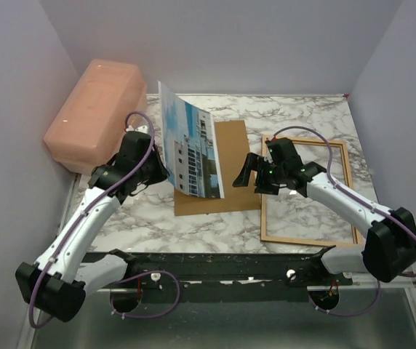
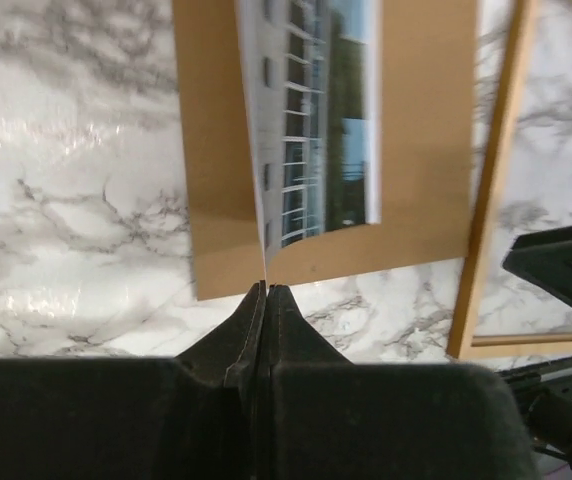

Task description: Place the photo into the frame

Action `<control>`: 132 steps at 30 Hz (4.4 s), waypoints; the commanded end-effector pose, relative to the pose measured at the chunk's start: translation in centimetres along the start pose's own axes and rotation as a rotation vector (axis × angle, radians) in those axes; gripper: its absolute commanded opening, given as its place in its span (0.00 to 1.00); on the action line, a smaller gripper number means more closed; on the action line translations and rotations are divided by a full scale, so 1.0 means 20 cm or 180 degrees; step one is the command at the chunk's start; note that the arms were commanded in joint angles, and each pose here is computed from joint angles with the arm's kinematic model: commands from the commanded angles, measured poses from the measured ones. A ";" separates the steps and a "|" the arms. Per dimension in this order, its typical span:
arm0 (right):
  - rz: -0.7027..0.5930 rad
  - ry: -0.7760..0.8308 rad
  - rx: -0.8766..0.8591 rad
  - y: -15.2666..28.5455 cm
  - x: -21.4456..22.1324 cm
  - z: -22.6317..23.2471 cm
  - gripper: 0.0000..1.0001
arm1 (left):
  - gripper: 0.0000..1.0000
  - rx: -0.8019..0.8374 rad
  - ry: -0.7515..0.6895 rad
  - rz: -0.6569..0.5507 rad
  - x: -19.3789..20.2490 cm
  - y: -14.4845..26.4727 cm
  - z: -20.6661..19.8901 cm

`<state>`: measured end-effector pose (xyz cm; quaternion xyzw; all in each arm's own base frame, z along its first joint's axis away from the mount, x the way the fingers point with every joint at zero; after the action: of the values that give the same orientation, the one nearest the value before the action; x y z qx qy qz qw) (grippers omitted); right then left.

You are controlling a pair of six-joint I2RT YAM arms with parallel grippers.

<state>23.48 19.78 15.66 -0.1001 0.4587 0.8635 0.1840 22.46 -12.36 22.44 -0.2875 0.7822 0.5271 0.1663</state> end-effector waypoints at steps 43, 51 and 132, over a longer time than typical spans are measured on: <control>-0.0346 -0.1094 -0.0540 0.35 -0.07 -0.39 1.00 | 0.09 0.1883 -0.2553 0.1543 0.75 -0.11 -1.22; -0.0495 -0.1105 -0.0400 0.38 -0.08 -0.41 1.00 | 0.84 0.1938 -0.2401 0.1370 0.74 -0.08 -1.17; -0.2475 -0.0224 0.0756 1.08 -0.50 -0.13 0.00 | 0.75 0.0533 -0.0723 0.1112 0.48 -0.54 -0.88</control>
<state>25.45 7.14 32.54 -0.2166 0.4040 0.7464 0.4825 22.50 -30.82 16.17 -0.0867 0.8494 0.4843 0.1911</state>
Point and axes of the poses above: each gripper's point midway between its finger pads, its own y axis back along the fingers, its own z axis along the line the jaws close on, x = y × z, the point moved 6 cm from there along y, back along the fingers, and after that the axes turned 2 degrees about -y, right-handed, at the moved point
